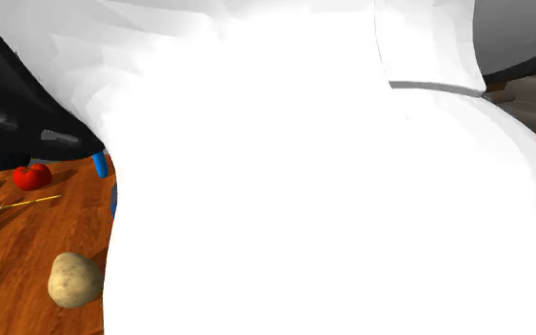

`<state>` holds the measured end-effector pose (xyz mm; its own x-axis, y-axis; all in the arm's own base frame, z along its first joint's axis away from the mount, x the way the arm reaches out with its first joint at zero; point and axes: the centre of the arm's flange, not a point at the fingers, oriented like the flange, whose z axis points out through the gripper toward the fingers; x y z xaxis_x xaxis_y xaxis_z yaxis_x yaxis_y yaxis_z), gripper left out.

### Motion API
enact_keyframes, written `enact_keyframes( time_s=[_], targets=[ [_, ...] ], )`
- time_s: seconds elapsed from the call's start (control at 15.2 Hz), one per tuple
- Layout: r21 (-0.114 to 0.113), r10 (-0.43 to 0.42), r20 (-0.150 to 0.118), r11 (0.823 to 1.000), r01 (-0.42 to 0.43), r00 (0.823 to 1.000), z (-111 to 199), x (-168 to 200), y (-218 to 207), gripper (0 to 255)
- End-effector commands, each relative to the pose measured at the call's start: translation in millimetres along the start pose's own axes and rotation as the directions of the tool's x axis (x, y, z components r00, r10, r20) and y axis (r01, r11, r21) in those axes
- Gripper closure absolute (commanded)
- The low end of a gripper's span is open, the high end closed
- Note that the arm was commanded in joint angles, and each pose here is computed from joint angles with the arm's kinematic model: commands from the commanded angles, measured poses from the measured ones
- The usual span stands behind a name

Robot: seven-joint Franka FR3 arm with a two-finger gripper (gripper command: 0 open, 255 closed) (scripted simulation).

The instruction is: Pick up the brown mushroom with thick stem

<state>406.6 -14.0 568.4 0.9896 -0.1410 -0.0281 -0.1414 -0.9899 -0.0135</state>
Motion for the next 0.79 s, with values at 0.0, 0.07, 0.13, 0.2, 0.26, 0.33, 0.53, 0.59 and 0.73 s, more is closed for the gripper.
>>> enact_keyframes(
  time_s=[0.0, 0.07, 0.13, 0.2, 0.26, 0.33, 0.53, 0.59, 0.73],
  targets=[
    [0.024, 0.024, 0.036, 0.999, -0.025, 0.999, 18, 28, 4, 0],
    [0.035, 0.035, 0.053, 0.999, -0.037, 0.998, 27, 40, 6, 0],
    [0.046, 0.046, 0.071, 0.998, -0.049, 0.996, 36, 52, 8, 0],
    [0.057, 0.056, 0.089, 0.996, -0.061, 0.994, 46, 64, 10, 0],
    [0.068, 0.066, 0.107, 0.995, -0.074, 0.992, 56, 76, 12, 0],
    [0.079, 0.076, 0.125, 0.993, -0.087, 0.989, 66, 87, 14, 0],
    [0.109, 0.105, 0.179, 0.986, -0.126, 0.978, 97, 121, 21, 0],
    [0.119, 0.114, 0.198, 0.983, -0.139, 0.974, 108, 132, 23, 0],
    [0.137, 0.131, 0.234, 0.977, -0.166, 0.963, 131, 152, 27, 0]
  ],
)
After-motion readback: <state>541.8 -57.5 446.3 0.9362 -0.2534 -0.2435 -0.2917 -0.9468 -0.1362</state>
